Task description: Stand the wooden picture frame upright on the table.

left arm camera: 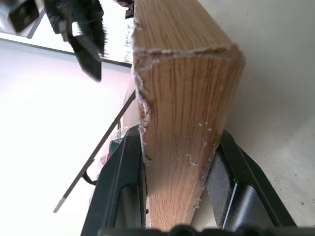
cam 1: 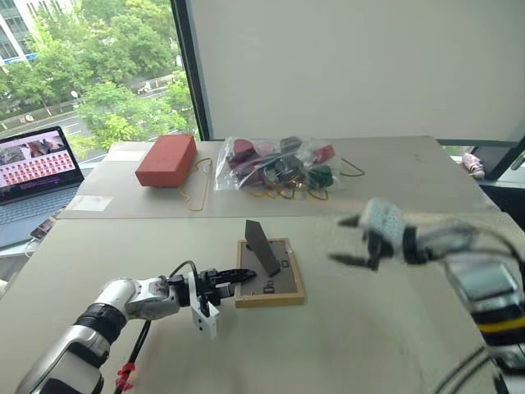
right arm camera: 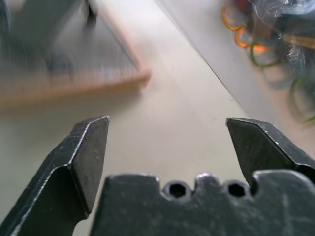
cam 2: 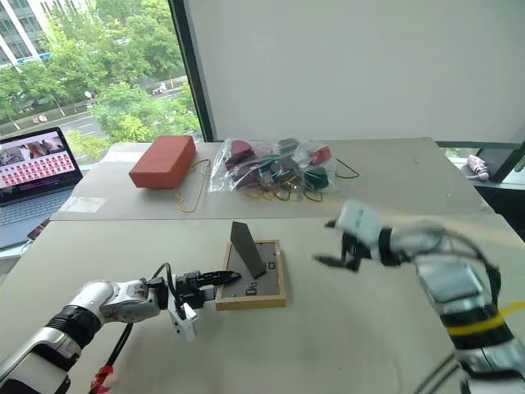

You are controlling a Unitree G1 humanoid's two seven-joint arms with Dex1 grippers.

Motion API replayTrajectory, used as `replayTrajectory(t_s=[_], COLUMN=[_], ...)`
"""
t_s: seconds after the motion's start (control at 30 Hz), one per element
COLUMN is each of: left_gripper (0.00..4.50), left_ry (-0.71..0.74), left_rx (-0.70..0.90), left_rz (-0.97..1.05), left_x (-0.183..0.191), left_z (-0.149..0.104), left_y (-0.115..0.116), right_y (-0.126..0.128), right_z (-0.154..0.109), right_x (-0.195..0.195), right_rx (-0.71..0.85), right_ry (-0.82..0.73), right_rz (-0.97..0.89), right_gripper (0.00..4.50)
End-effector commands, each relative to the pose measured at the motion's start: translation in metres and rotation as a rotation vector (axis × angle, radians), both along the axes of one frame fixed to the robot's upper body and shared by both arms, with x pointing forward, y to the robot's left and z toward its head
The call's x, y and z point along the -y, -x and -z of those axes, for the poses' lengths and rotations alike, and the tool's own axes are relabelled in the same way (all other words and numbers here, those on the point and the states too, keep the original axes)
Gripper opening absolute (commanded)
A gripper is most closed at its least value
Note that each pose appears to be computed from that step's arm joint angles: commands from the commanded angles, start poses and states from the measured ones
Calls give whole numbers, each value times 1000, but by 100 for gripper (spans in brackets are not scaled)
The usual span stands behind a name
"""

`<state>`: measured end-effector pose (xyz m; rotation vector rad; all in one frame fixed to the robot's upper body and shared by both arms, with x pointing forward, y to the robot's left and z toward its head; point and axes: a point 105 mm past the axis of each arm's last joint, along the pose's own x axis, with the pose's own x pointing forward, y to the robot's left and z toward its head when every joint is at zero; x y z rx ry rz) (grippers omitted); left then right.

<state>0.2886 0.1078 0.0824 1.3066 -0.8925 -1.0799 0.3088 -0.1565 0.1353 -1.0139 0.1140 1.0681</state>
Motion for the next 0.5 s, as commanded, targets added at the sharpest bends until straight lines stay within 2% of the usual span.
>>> replayTrajectory(t_s=[0.03,0.13,0.27,0.33,0.43,0.5], left_gripper=[112,112,112,112,112,112], left_ry=[-48,-43,-40,-39,-39,-39], left_rx=[-76,-75,-75,-76,-79,-81], left_rz=[12,7,3,1,-2,-3], left_x=[0,-1,-2,-2,-2,-3], left_z=[22,21,19,18,18,18], left_y=[11,10,9,9,8,8], right_y=[24,30,34,34,37,39], right_z=[0,1,-8,-10,1,4], right_x=[-37,-57,-78,-83,-89,-91], right_rx=[284,459,614,639,612,607], right_ry=[64,40,-14,-33,-18,-16], right_rz=[-272,-348,-404,-408,-436,-445], right_gripper=[442,442,442,442,442,390])
